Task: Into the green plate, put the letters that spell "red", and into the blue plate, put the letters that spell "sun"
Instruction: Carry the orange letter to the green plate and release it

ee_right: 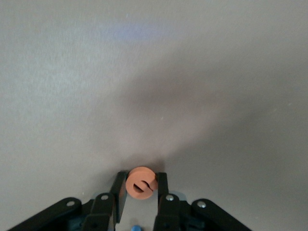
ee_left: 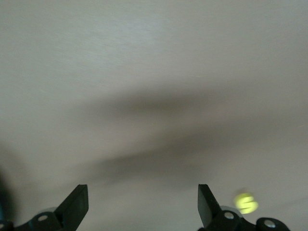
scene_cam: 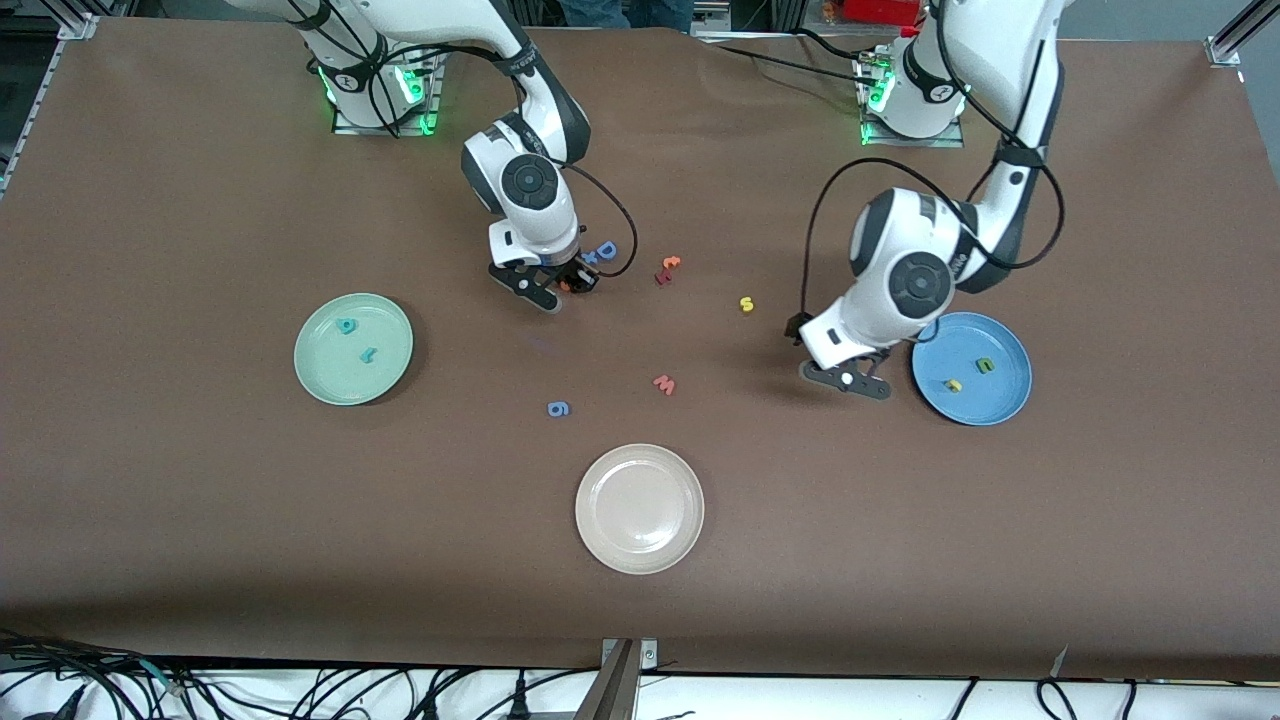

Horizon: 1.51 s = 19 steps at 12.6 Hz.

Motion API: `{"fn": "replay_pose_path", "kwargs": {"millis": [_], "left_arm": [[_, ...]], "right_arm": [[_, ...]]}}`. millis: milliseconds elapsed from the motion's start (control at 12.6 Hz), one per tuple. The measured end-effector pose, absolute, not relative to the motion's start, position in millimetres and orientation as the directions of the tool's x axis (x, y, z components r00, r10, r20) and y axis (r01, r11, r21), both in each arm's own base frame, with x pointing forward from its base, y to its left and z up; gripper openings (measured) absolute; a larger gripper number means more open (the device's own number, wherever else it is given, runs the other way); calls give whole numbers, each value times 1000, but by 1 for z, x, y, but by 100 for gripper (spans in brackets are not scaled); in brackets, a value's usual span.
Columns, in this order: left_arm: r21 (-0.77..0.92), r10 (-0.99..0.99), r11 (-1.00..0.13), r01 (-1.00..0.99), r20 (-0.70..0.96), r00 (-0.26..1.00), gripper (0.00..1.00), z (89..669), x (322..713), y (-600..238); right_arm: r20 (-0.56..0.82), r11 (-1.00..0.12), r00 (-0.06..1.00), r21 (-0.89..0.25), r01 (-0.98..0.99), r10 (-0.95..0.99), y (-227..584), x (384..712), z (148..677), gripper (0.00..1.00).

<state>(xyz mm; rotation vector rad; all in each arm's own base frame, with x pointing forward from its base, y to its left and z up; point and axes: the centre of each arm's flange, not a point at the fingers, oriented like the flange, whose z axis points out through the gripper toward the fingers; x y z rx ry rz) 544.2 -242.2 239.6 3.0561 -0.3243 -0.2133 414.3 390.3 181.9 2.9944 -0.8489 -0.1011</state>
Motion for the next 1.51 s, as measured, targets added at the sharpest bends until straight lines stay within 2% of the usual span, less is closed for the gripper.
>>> {"fn": "replay_pose_path", "kwargs": {"millis": [159,318,716,1035,1194,1433,1512], "left_arm": [[72,-144,-988,-136,-123,982,100,252,529,-277],[76,-176,-983,-168,-121,977,100,257,513,-307],[48,-32,-999,-25,-151,988,100,253,488,-338],[-27,72,-997,68,-228,971,98,210,467,-325],[-59,116,-993,105,-249,962,96,192,463,-322],[-72,187,-982,175,-227,956,92,178,463,-325],[-73,221,-975,210,-213,952,92,174,463,-326]], "right_arm": [[-63,-880,879,76,-468,-473,369,438,207,30],[-77,-917,916,97,-386,-394,327,468,239,30],[-127,-982,979,117,-147,-161,174,533,272,30],[-184,-990,976,99,-100,-116,94,545,250,30],[-237,-995,966,46,-91,-99,86,540,222,30],[-270,-995,958,41,-92,-99,79,537,194,30],[-271,-995,958,41,-92,-100,78,537,194,36]]}}
